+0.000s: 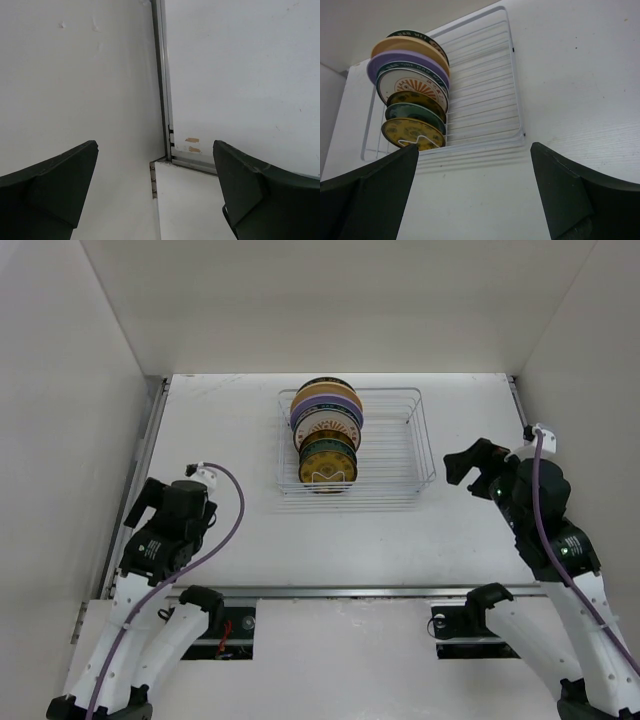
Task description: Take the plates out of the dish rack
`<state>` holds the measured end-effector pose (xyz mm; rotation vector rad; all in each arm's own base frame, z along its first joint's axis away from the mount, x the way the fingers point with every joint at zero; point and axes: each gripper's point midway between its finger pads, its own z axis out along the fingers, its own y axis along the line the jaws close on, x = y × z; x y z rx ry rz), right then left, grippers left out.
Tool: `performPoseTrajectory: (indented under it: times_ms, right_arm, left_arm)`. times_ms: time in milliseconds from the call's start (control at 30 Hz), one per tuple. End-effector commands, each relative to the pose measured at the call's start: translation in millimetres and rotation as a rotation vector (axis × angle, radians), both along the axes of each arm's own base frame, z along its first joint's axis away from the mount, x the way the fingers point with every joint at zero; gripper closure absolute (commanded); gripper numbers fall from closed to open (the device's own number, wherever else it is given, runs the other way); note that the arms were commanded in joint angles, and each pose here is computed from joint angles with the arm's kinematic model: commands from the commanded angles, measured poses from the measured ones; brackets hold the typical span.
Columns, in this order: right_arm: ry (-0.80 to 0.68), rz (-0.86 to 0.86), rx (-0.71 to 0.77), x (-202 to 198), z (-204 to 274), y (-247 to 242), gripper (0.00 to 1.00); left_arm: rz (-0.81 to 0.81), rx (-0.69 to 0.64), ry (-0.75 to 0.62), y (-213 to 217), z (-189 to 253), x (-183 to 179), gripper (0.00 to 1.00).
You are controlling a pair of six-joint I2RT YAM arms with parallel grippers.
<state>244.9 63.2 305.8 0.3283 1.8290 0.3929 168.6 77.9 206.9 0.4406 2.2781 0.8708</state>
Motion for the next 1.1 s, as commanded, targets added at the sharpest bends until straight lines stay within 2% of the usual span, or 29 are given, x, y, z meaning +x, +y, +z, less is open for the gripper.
performPoseTrajectory:
  times_ms: [0, 167, 300, 500, 633, 667, 700, 767, 800, 833, 900, 933, 967, 1067]
  right_arm:
    - [-0.102, 0.032, 0.016, 3.1, 36.4, 6.0, 0.00]
    - [-0.093, 0.082, -0.011, 6.7, 36.6, 13.9, 0.00]
    - [-0.090, 0.156, -0.046, 11.2, 41.2, 25.3, 0.00]
    - [-0.030, 0.186, -0.154, 62.1, 30.0, 38.7, 0.00]
    - [-0.020, 0.442, -0.225, 102.2, 42.2, 94.2, 0.00]
    - [-0.051, 0.502, -0.233, 104.9, 58.7, 115.1, 0.00]
    - [0.003, 0.540, -0.261, 123.1, 36.5, 132.7, 0.00]
    - [0.009, 0.604, -0.340, 131.1, 25.7, 164.1, 0.00]
    - [0.018, 0.620, -0.363, 145.6, 19.5, 179.2, 0.04]
    - [0.015, 0.644, -0.392, 150.1, 14.7, 187.9, 0.16]
    - [0.014, 0.680, -0.421, 157.3, 7.9, 204.4, 0.28]
    - [0.065, 0.705, -0.447, 163.0, -14.7, 212.5, 0.34]
    - [0.079, 0.721, -0.481, 165.9, -21.6, 212.9, 0.43]
    - [0.122, 0.848, -0.539, 151.2, -50.2, 234.2, 0.44]
  left_arm:
    - [0.017, -0.031, -0.046, -2.2, 13.3, 2.8, 0.00]
    - [0.147, 0.050, -0.093, 14.4, 20.6, 4.4, 0.00]
    - [0.094, -0.007, -0.064, 2.5, 22.4, 11.6, 0.00]
    - [0.015, -0.083, -0.028, -20.2, 33.0, 36.6, 0.00]
    - [-0.035, -0.160, -0.029, -43.3, 51.4, 68.1, 0.00]
    - [-0.040, -0.190, -0.035, -49.7, 55.8, 75.5, 0.00]
    - [-0.051, -0.215, -0.036, -58.0, 65.9, 88.8, 0.00]
    - [-0.090, -0.284, -0.004, -75.4, 68.7, 99.7, 0.00]
    - [-0.095, -0.316, 0.006, -82.7, 69.8, 105.3, 0.00]
    - [-0.106, -0.342, 0.018, -91.8, 74.0, 117.5, 0.00]
    - [-0.135, -0.395, 0.058, -106.9, 70.4, 126.1, 0.00]
    - [-0.131, -0.417, 0.066, -113.5, 69.4, 136.0, 0.00]
    - [-0.150, -0.440, 0.083, -120.8, 67.2, 140.6, 0.00]
    - [-0.150, -0.459, 0.124, -129.4, 58.5, 150.5, 0.00]
